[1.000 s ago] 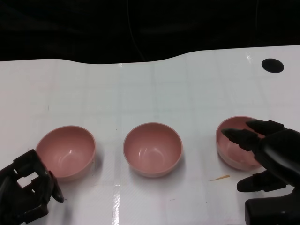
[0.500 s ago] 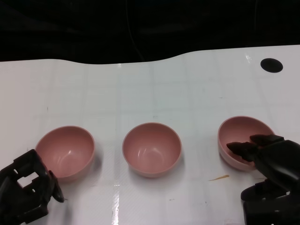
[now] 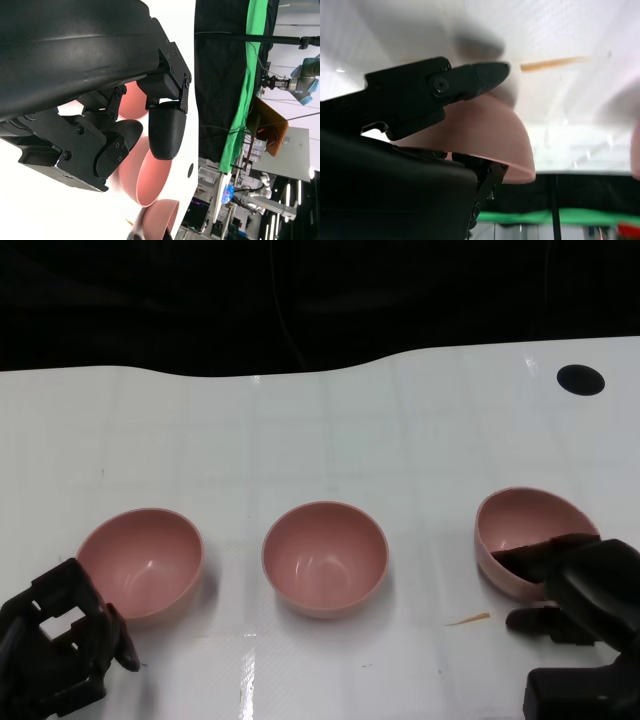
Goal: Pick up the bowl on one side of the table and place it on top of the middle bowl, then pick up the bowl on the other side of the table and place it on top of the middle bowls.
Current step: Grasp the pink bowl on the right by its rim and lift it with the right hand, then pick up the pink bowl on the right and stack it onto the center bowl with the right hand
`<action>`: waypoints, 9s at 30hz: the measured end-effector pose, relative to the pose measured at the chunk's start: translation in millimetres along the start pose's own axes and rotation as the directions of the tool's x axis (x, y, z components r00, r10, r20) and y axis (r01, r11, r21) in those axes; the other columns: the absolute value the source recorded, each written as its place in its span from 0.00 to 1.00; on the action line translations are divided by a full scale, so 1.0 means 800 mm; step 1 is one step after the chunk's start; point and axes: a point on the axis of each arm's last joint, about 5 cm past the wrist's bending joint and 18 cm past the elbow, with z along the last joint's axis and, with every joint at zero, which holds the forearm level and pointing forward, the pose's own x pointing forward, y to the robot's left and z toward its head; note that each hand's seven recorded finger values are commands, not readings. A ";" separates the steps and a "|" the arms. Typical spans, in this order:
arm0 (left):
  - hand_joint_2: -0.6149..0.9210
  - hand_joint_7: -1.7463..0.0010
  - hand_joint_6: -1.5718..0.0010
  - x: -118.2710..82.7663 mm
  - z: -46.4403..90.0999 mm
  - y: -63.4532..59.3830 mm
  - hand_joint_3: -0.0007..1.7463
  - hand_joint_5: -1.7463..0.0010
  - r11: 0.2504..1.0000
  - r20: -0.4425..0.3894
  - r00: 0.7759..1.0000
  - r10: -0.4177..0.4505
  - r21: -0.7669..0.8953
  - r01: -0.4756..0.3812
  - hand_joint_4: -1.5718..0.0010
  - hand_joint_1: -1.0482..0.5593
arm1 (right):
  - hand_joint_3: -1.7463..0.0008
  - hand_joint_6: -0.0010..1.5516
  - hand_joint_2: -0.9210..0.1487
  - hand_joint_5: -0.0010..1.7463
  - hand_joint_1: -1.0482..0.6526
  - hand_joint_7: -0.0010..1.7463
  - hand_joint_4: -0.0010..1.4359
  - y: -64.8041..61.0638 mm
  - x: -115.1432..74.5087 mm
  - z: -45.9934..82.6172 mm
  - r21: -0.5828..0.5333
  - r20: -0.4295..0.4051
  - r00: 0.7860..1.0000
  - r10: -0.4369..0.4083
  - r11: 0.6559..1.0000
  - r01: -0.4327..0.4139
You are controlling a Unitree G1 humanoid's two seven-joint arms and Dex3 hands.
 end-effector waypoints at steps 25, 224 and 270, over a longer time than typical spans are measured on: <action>0.74 0.09 0.53 0.004 -0.005 -0.009 0.73 0.00 1.000 -0.003 1.000 0.010 0.022 -0.010 0.49 0.65 | 0.63 0.37 0.23 1.00 0.57 1.00 0.59 -0.034 0.019 0.010 0.025 0.166 0.972 -0.170 0.986 0.168; 0.79 0.09 0.54 0.010 -0.013 -0.039 0.70 0.00 0.999 0.042 0.999 0.015 0.030 -0.017 0.51 0.67 | 0.61 0.42 0.23 1.00 0.49 0.93 0.62 -0.018 0.108 0.121 -0.097 0.665 0.739 0.106 0.994 -0.054; 0.76 0.11 0.53 0.011 -0.015 -0.042 0.71 0.00 0.999 0.035 0.999 0.034 0.024 -0.035 0.51 0.65 | 0.76 0.25 0.00 0.01 0.14 0.01 0.20 -0.017 0.104 0.114 -0.246 0.593 0.762 0.261 0.960 -0.137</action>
